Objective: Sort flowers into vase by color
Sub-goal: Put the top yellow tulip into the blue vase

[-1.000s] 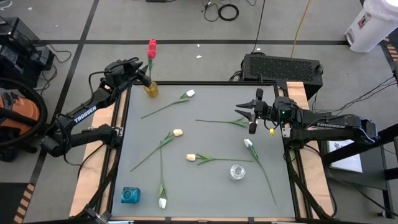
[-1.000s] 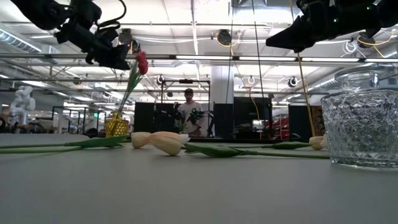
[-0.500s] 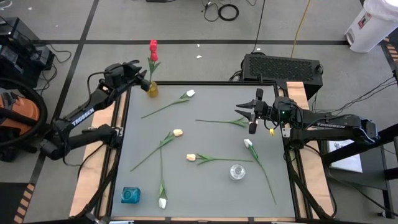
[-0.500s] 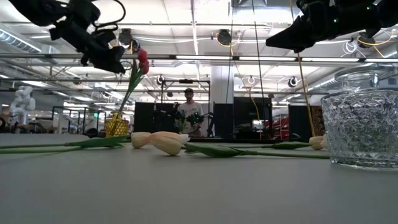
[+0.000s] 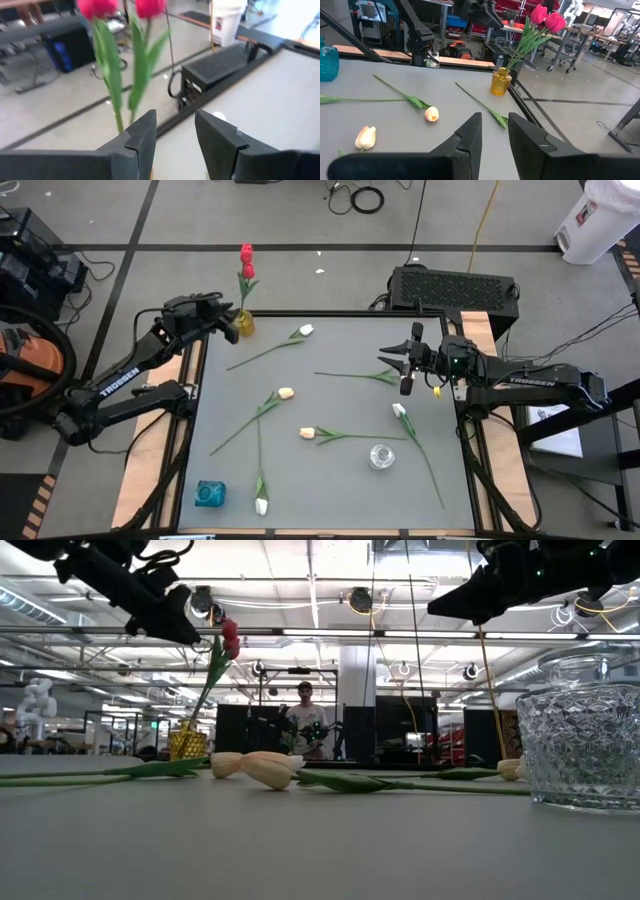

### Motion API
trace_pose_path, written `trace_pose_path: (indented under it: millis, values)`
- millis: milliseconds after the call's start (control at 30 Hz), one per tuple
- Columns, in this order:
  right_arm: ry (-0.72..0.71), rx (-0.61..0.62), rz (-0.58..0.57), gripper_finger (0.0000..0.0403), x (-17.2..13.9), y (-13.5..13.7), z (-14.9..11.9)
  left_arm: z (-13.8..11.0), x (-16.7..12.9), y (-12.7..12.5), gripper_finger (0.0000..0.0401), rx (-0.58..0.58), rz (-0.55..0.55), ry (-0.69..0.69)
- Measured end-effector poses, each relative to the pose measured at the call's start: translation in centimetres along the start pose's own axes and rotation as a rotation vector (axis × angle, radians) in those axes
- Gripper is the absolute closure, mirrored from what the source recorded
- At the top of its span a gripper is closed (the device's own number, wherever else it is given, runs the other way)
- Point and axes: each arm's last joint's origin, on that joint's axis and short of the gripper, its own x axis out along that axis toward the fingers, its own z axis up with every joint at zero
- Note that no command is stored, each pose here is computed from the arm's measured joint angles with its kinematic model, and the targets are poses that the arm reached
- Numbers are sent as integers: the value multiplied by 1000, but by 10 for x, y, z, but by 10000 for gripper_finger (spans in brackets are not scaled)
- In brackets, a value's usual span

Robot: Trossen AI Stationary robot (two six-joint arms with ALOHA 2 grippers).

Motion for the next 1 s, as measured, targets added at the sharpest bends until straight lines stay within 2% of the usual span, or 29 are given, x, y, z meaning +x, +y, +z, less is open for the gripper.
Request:
trace_pose_path:
  millis: [600, 1000]
  values:
    - [48, 11, 8, 316, 0, 1, -5, -17, -7, -40, 257, -25, -223, 181]
    - [51, 11, 9, 316, 0, 1, -5, -20, -16, -71, 257, -45, -396, 204]
